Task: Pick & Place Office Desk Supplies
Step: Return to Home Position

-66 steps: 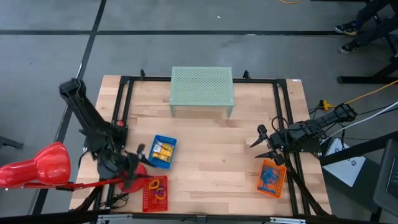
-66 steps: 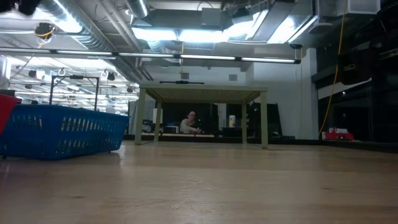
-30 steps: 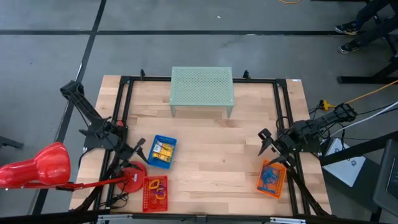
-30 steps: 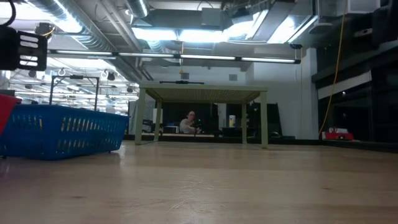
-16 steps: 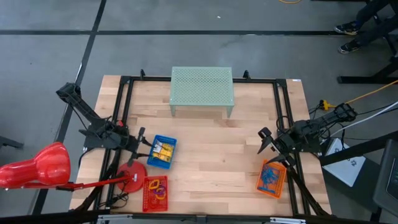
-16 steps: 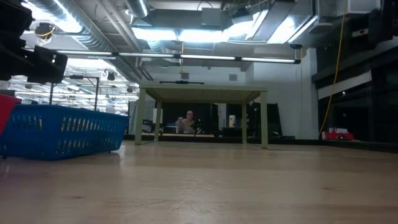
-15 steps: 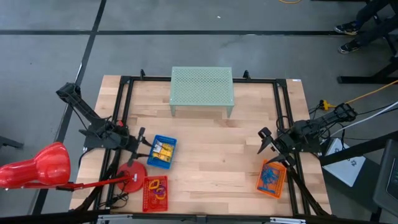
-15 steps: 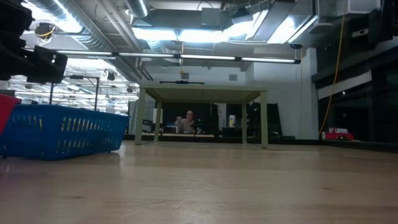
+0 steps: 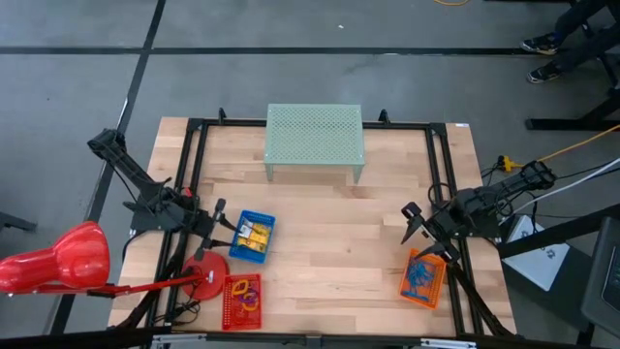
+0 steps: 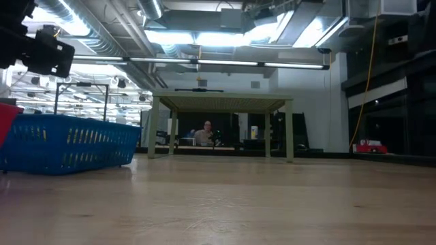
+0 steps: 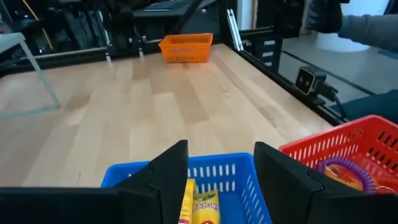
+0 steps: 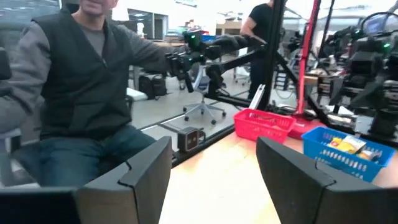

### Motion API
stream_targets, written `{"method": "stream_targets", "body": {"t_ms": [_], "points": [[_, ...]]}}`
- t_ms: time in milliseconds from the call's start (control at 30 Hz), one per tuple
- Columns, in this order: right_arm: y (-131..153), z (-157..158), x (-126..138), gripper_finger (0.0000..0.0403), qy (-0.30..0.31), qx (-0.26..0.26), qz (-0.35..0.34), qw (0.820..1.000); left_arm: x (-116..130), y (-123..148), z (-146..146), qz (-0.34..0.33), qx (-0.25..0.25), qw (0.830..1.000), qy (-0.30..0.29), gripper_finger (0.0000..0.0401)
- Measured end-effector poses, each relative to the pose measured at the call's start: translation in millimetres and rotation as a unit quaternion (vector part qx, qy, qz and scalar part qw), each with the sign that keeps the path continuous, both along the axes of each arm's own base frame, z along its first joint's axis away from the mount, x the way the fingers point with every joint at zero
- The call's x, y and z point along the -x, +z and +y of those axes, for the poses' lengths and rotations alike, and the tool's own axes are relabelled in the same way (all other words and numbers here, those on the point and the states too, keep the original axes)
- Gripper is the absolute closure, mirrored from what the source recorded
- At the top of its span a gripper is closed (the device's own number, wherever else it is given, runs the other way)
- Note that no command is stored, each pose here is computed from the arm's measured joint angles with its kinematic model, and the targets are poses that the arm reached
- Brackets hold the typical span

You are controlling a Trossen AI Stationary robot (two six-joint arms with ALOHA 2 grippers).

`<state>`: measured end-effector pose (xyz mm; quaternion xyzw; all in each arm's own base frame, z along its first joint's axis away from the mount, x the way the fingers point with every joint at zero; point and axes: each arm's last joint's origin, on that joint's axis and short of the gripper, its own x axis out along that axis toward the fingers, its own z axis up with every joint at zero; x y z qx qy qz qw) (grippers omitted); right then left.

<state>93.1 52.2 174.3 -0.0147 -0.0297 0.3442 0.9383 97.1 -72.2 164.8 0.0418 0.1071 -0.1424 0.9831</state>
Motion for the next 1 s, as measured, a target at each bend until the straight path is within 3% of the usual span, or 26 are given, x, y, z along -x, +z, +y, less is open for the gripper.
{"method": "stream_targets", "body": {"t_ms": [300,567,767,1000], "points": [[-15,0,0,0.0167,0.007,0.034,0.072,0.997,12,-1,12,-0.066,0.066,0.995,-0.025,0.0221],[-26,3,-5,0.0167,0.005,0.080,0.107,0.991,18,25,24,-0.186,0.157,0.970,-0.003,0.0221],[-28,4,-7,0.0167,0.010,0.086,0.113,0.990,16,24,28,-0.187,0.155,0.970,0.023,0.0221],[-28,4,-7,0.0167,0.019,0.157,0.051,0.986,14,23,30,-0.184,0.149,0.971,0.038,0.0221]]}}
